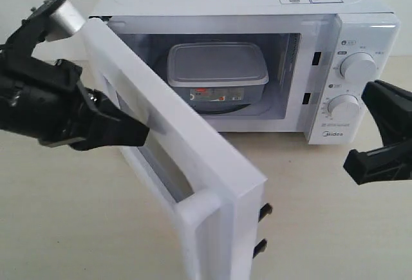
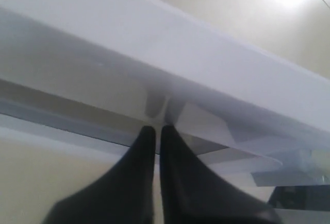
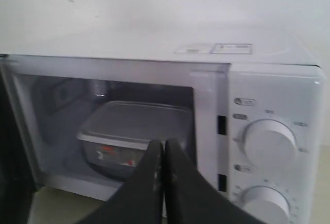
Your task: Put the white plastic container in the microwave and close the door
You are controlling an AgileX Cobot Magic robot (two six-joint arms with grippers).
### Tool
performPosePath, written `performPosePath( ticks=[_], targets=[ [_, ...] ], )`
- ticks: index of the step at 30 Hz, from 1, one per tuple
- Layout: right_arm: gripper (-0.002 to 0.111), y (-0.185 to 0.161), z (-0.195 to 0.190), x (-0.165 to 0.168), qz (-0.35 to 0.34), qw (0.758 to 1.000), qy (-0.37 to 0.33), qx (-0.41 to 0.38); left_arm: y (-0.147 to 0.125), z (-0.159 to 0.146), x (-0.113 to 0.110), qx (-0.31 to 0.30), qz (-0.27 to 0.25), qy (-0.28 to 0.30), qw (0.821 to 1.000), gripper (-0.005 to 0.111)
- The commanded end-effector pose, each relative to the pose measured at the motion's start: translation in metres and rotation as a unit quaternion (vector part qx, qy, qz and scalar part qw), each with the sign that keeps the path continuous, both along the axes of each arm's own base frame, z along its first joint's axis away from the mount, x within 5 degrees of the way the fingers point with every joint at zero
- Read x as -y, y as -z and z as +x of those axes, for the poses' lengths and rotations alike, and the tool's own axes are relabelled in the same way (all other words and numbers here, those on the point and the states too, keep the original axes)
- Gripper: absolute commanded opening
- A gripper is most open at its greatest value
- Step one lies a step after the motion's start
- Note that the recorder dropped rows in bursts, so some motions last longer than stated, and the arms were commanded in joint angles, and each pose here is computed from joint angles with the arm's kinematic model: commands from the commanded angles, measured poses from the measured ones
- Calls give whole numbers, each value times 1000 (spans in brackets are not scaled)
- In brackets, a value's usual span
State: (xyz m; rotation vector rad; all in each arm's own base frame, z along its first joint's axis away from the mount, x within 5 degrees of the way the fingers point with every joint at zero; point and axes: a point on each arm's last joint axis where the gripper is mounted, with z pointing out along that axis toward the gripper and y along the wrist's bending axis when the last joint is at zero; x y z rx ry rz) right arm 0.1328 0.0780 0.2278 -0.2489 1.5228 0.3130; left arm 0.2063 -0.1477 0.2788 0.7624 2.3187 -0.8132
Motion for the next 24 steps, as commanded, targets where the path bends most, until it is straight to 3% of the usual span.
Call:
performPosePath(
  ticks=[1,6,10,13,17,20,22,24],
  targets=[
    [0,-8,-5,-9,24,998,-55,31,-1,18,13,30,-8,-25,999,4],
    [0,-15,-8,-12,21,994,-75,80,-1,28,15,48,-5,-42,998,4],
    [0,-32,-19,-27,-14,969,-160,186,-2,31,14,62,-4,-54,997,4],
    [0,-45,-21,-38,9,958,-213,194,-2,31,14,63,-3,-53,997,4],
    [0,-50,-16,-54,-7,958,-269,96,-1,31,13,74,14,-45,996,4],
    [0,-37,-7,-56,-51,965,-252,-46,0,30,13,70,20,-37,997,4],
    [0,-33,-5,-55,-43,965,-237,-104,3,29,10,61,39,-37,997,4],
    [0,-33,-4,-55,-40,965,-234,-114,4,27,4,45,62,-60,995,4]
  ],
)
